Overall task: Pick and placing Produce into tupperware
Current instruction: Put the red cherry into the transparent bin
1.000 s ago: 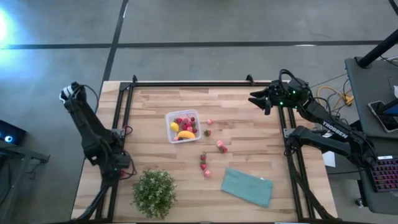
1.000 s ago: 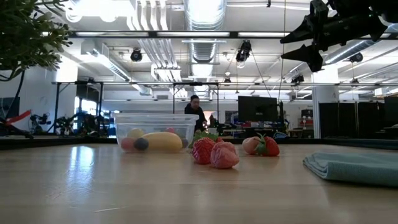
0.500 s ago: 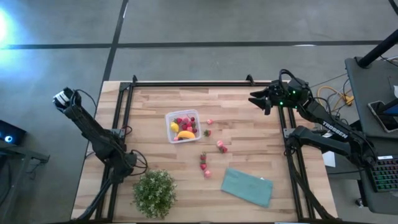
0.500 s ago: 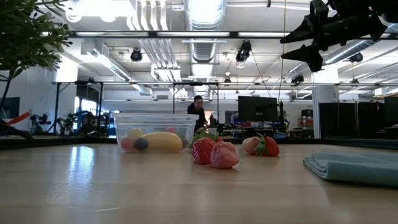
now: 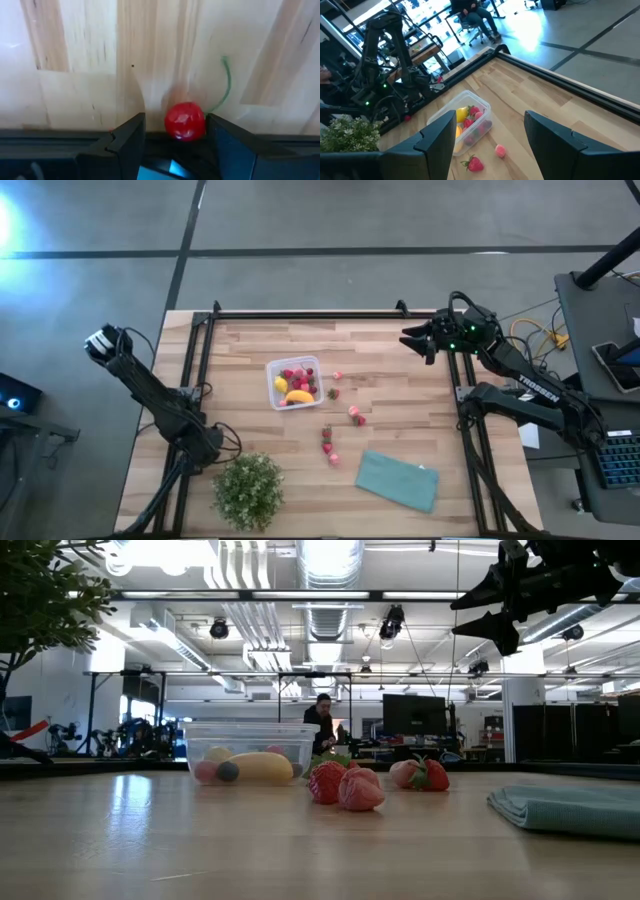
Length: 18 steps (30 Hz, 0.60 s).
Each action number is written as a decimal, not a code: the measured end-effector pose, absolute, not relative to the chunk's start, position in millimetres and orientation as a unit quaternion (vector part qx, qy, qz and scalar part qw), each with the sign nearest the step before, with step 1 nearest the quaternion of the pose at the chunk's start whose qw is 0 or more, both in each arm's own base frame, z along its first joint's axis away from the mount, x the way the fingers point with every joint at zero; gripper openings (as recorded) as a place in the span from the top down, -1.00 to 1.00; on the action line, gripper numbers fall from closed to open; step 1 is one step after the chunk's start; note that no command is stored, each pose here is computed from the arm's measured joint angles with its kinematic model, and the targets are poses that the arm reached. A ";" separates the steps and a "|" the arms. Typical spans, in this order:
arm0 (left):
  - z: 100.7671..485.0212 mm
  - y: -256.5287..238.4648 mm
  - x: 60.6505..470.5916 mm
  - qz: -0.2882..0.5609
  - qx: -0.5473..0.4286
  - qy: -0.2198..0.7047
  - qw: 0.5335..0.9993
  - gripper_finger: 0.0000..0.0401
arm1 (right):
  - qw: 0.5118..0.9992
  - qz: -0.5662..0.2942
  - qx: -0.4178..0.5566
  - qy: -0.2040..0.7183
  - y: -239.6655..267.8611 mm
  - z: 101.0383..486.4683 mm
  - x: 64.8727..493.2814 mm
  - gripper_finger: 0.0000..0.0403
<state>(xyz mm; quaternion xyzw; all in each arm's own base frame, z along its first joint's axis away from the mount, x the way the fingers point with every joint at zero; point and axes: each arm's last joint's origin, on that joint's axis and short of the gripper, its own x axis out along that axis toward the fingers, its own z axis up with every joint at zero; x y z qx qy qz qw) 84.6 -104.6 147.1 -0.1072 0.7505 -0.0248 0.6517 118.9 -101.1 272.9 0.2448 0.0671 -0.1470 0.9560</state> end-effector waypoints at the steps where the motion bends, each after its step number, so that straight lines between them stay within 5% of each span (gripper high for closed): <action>1: 146.4 -105.1 85.2 -0.025 -0.105 0.750 0.653 0.04 | 0.956 -0.147 0.245 0.067 -101.1 273.0 118.8 -0.12; 11: 142.7 -107.5 88.2 -0.043 -0.082 0.742 0.664 0.05 | 0.956 -0.147 0.245 0.067 -101.1 272.9 118.9 -0.12; 18: 142.8 -106.9 87.7 -0.043 -0.080 0.743 0.663 0.29 | 0.956 -0.147 0.245 0.067 -101.1 272.9 118.8 -0.12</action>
